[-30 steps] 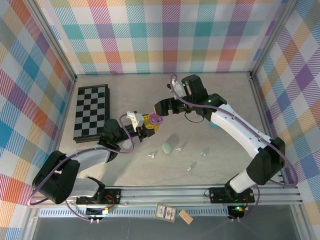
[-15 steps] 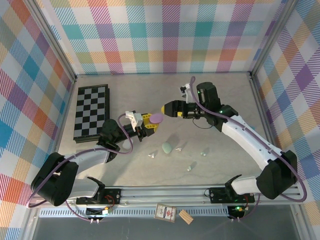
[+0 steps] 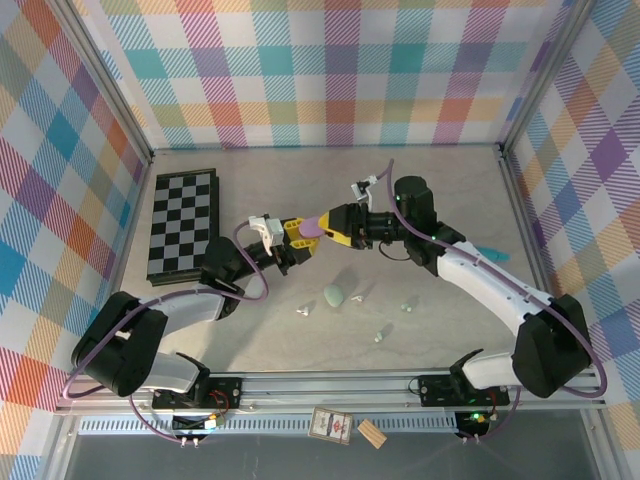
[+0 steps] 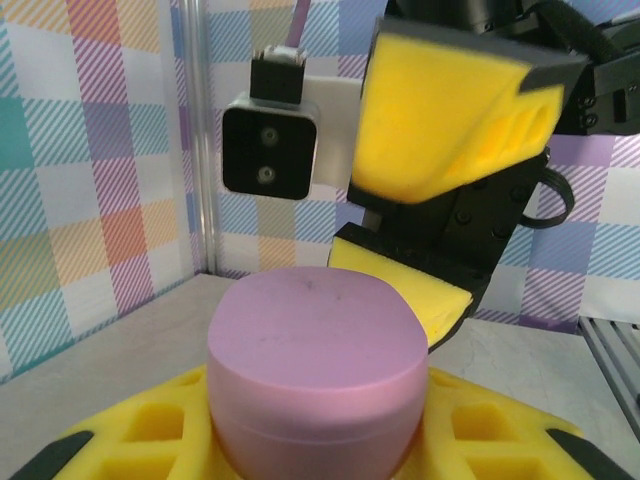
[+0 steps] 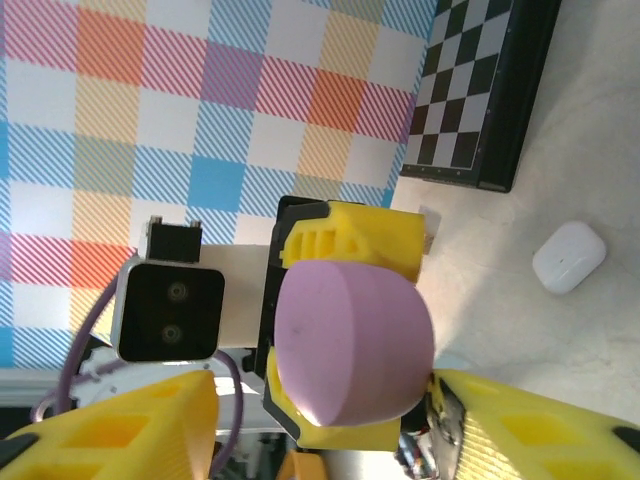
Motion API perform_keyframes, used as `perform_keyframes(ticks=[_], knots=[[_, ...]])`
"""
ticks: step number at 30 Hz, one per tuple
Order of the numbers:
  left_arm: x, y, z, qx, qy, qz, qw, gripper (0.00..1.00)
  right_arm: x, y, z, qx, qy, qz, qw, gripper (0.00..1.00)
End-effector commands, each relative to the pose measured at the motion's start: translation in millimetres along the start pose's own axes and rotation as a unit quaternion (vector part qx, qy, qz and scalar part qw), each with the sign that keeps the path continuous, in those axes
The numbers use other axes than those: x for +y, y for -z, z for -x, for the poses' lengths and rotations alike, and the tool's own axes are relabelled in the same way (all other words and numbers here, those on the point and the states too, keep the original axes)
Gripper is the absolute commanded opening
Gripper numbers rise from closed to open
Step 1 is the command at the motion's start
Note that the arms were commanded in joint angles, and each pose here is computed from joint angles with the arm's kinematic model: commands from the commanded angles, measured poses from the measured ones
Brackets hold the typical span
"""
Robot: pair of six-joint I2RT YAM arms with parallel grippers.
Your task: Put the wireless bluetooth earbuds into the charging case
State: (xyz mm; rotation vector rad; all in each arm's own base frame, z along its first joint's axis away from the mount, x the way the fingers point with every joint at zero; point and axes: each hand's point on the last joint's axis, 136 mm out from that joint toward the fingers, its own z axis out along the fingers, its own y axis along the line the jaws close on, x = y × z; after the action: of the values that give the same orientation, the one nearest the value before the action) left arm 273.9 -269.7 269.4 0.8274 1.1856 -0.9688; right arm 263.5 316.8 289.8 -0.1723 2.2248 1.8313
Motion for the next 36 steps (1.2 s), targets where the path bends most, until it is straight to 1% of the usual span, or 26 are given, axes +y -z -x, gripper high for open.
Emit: perform_keyframes(ticks=[1,8,11,16,18,20,23,25,26,28,31,35,36], knots=[[-5.9,-5.0,24.7,-0.037,-0.022,-0.016,0.999,0.31,14.8,-5.7,1.0,0.012,-0.008,0.036,0.999,0.53],[-8.5,-5.0,23.6,-0.036,-0.022,-0.017,0.999,0.31,16.0,-15.7,3.7,0.019,-0.019,0.049,0.998,0.52],[-8.7,-4.5,22.8,-0.034,-0.023,-0.016,0.999,0.31,16.6,-19.5,2.6,0.023,-0.021,0.053,0.998,0.46],[-8.0,-3.0,20.5,-0.030,-0.025,-0.011,0.999,0.31,8.8,-19.8,2.5,0.018,-0.026,0.041,0.999,0.30],[-7.9,-2.2,19.1,-0.028,-0.026,-0.009,0.999,0.33,5.5,-19.0,3.0,0.011,-0.023,0.032,0.999,0.26],[-7.2,-0.7,16.5,-0.022,-0.028,-0.003,0.999,0.42,-1.0,-17.6,5.5,0.001,-0.021,0.018,1.000,0.24],[-5.3,2.4,8.6,-0.004,-0.030,0.009,0.999,0.73,-19.5,-14.5,14.0,-0.017,-0.020,-0.004,1.000,0.24],[-2.3,6.3,-0.6,0.017,-0.030,0.024,0.999,0.89,-39.3,-10.2,22.8,-0.034,-0.022,-0.030,0.999,0.24],[-0.3,8.6,-5.1,0.029,-0.029,0.034,0.999,0.93,-49.2,-8.3,27.7,-0.042,-0.024,-0.043,0.998,0.24],[7.1,15.6,-13.5,0.055,-0.025,0.067,0.996,1.00,-76.6,-3.1,40.5,-0.061,-0.028,-0.074,0.995,0.24],[9.0,25.7,-22.9,0.092,-0.029,0.093,0.991,1.00,-121.0,1.3,61.0,-0.082,-0.050,-0.110,0.989,0.24],[5.9,35.9,-31.1,0.129,-0.029,0.105,0.986,1.00,-183.7,-0.9,84.1,-0.099,-0.075,-0.180,0.976,0.23],[4.5,38.0,-32.1,0.135,-0.030,0.106,0.985,1.00,-192.6,-3.9,88.8,-0.098,-0.078,-0.187,0.974,0.23]])
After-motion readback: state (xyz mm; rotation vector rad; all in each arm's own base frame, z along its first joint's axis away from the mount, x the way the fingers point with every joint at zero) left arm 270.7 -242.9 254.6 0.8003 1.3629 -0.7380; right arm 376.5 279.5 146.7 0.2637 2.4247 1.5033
